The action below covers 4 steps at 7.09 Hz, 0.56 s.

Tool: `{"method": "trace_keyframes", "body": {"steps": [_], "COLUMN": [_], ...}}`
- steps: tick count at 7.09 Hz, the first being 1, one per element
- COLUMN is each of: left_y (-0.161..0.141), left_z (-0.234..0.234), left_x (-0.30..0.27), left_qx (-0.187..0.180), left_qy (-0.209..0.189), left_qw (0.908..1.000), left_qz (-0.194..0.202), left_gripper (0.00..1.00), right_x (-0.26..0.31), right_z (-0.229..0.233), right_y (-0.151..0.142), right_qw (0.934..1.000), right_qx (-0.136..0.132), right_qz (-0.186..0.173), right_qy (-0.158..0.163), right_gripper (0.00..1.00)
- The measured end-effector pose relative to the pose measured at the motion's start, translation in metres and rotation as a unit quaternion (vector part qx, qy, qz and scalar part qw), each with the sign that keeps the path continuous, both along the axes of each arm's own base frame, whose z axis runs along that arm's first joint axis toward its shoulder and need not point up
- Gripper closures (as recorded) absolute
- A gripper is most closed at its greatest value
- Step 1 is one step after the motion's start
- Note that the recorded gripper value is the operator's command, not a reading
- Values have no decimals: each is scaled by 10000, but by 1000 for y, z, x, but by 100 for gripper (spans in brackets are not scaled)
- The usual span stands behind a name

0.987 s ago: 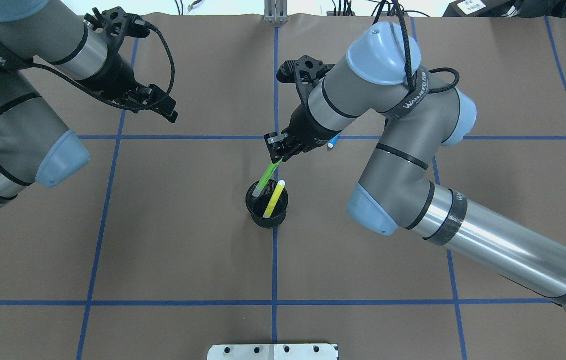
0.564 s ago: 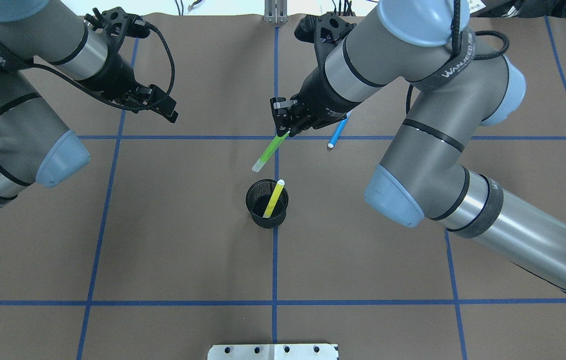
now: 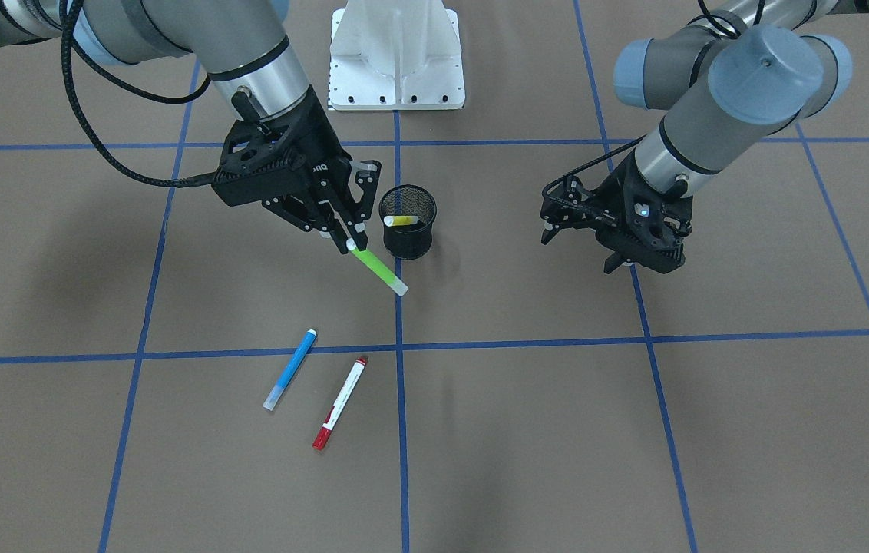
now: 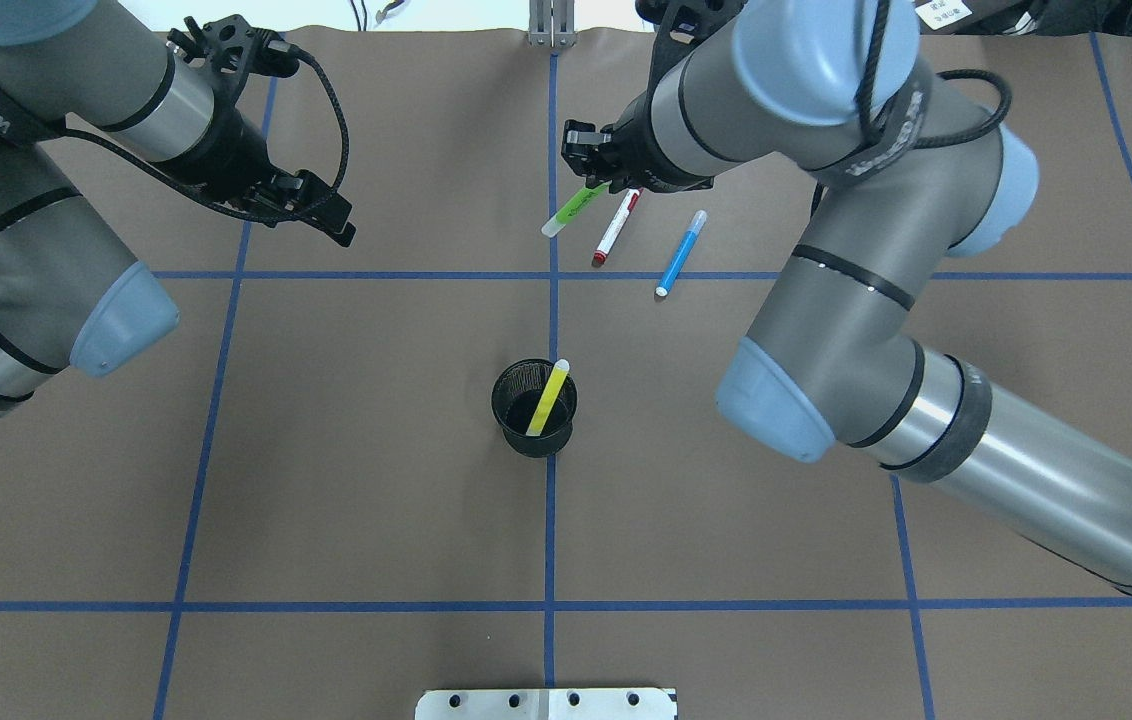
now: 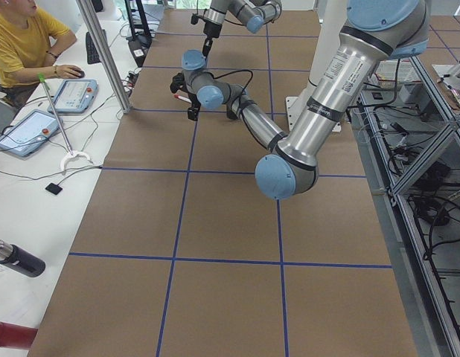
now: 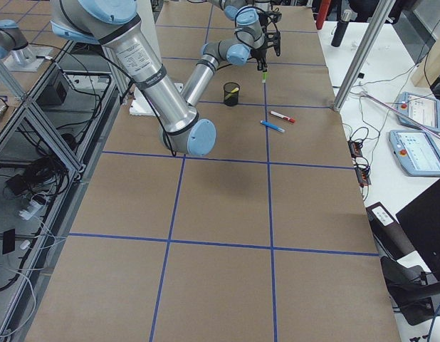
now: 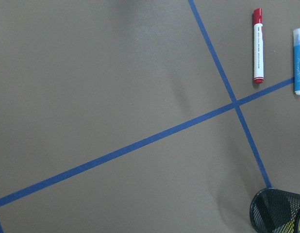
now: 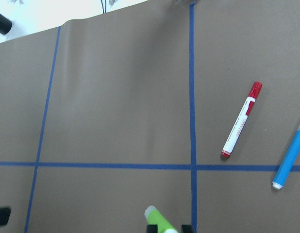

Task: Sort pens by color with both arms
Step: 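Regrasp the green marker with the right gripper and move it farther from the robot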

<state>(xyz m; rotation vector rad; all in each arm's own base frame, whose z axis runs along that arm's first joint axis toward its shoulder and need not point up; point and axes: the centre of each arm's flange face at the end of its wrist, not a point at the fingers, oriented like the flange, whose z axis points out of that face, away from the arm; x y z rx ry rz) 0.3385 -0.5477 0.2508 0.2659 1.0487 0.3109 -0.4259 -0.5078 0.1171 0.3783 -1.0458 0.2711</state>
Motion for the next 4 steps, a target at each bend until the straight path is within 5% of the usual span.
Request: {"method": "trace_keyframes", "body": {"steps": [2, 4], "left_y": [0, -1], "left_z": [2, 6], "left_x": [0, 0], "left_qx": [14, 116], "left_qy": [-12, -47], "left_qw": [10000, 9999], "left_qz": [15, 79], "left_gripper": [1, 1], "right_x": [-54, -119], "right_z": [11, 8], "right_y": [-19, -61], "right_qw": [9934, 9748], "right_qx": [21, -21], "right_qz": [1041, 2065], "right_qy": [485, 840], "right_gripper": [100, 100]}}
